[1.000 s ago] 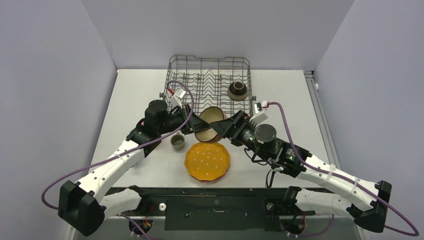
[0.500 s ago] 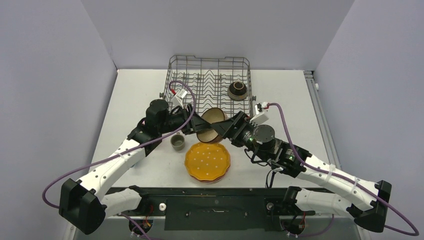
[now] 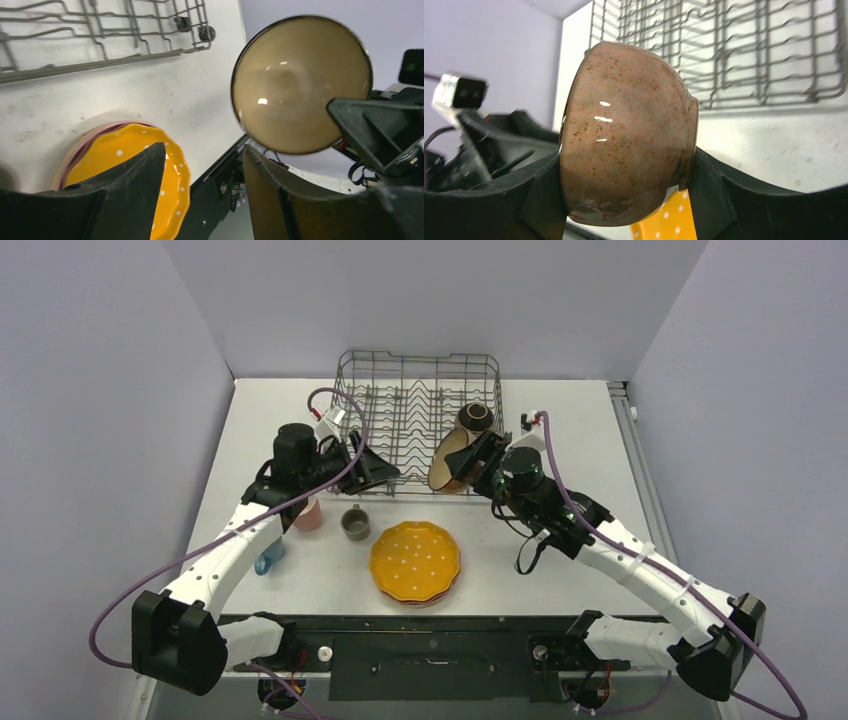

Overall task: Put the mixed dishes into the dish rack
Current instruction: Pick up the bowl from the dish rack.

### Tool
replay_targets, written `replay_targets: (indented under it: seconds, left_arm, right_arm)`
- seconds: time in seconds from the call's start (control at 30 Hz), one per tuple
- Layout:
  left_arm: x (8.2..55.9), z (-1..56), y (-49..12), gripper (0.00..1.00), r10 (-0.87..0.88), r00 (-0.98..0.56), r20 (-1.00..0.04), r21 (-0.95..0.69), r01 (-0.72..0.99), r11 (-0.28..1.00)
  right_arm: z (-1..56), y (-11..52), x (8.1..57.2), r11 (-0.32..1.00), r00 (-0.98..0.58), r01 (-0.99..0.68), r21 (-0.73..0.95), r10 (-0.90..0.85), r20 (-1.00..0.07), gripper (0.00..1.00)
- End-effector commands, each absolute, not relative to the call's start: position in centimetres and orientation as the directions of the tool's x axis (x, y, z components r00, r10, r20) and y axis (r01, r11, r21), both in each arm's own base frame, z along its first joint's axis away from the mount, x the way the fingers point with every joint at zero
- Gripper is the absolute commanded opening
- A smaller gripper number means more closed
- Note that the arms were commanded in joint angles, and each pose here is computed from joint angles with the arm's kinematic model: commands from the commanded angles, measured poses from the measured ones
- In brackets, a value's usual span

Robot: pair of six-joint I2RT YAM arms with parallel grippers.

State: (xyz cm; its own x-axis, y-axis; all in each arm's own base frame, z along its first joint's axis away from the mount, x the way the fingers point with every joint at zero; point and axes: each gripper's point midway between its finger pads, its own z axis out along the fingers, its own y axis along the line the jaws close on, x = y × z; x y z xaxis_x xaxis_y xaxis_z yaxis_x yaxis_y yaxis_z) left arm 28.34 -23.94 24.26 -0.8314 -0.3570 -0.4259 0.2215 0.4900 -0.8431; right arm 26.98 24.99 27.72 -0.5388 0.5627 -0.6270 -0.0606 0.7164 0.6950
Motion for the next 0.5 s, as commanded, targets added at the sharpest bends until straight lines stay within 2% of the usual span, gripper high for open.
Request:
replay_targets:
  seconds: [0.0, 0.2, 0.47]
  left_arm:
    - [29.7, 25.5, -21.6, 0.55, -0.357, -0.791, -0.497, -0.797, 0.252, 0.549]
    - [28.7, 24.1, -19.7, 0.55, -0.32, -0.794, -0.518, -0.75, 0.24, 0.617]
    - [26.9, 22.9, -19.0, 0.56, -0.28, -0.812, -0.512, -0.733, 0.244, 0.635]
  right_arm:
    - [34.0, 23.7, 31.6, 0.736, -0.363, -0.139, 0.663, 0.584, -0.725, 0.0]
    - [30.6, 22.5, 38.6, 0.886, -0.32, -0.037, 0.461, 0.427, -0.846, 0.0]
    - [26.5, 21.7, 43.3, 0.958, -0.329, 0.045, 0.282, 0.28, -0.902, 0.0]
